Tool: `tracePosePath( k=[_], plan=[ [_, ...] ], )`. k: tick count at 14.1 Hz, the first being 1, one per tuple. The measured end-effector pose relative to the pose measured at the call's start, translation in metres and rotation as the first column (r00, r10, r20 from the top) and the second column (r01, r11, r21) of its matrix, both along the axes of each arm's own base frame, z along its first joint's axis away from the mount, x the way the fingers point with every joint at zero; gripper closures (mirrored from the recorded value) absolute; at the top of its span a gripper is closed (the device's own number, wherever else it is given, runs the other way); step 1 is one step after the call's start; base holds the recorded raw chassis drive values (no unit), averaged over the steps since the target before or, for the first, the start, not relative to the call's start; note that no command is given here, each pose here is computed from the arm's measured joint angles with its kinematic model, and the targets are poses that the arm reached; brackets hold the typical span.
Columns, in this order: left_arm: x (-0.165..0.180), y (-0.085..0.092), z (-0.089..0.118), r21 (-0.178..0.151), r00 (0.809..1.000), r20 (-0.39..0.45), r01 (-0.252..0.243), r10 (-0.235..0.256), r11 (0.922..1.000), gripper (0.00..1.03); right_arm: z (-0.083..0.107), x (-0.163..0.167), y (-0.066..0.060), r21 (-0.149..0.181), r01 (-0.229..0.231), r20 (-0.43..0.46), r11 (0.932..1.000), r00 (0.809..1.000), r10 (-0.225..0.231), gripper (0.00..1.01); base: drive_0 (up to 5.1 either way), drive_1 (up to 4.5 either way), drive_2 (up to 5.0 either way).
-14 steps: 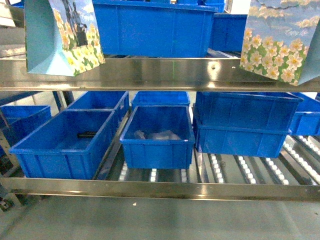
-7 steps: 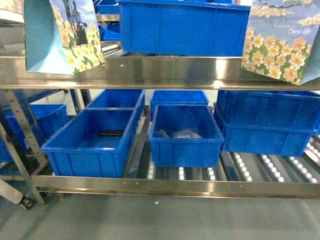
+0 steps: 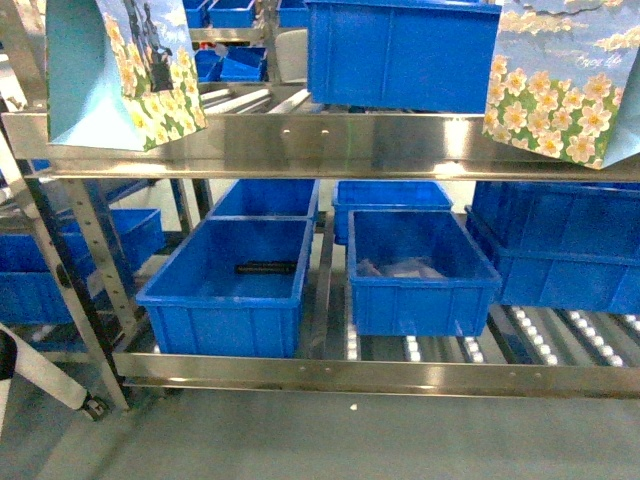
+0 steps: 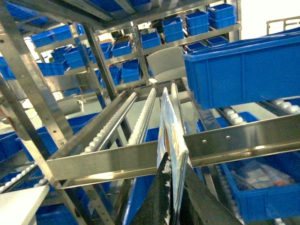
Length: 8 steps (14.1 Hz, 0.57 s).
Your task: Move flower gift bag to table near conveyor
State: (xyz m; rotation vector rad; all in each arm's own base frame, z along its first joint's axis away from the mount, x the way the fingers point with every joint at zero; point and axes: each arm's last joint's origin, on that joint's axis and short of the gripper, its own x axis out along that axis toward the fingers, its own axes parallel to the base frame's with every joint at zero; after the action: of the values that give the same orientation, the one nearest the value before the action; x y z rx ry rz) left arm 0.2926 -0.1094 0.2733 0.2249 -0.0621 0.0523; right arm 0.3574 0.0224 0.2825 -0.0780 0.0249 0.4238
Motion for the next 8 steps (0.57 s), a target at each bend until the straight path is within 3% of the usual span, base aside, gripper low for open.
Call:
tracePosePath(
  k=[8],
  plan=[
    [0.0000, 0.0000, 0.0000, 0.000, 1.000, 0.000, 0.000, 0.000, 1.0000, 1.01, -0.0003, 0.0000, 0.0001, 0.000, -0.001, -0.003, 1.0000, 1.000, 0.001, 0.99, -4.8, 2.54, 2.5]
  ],
)
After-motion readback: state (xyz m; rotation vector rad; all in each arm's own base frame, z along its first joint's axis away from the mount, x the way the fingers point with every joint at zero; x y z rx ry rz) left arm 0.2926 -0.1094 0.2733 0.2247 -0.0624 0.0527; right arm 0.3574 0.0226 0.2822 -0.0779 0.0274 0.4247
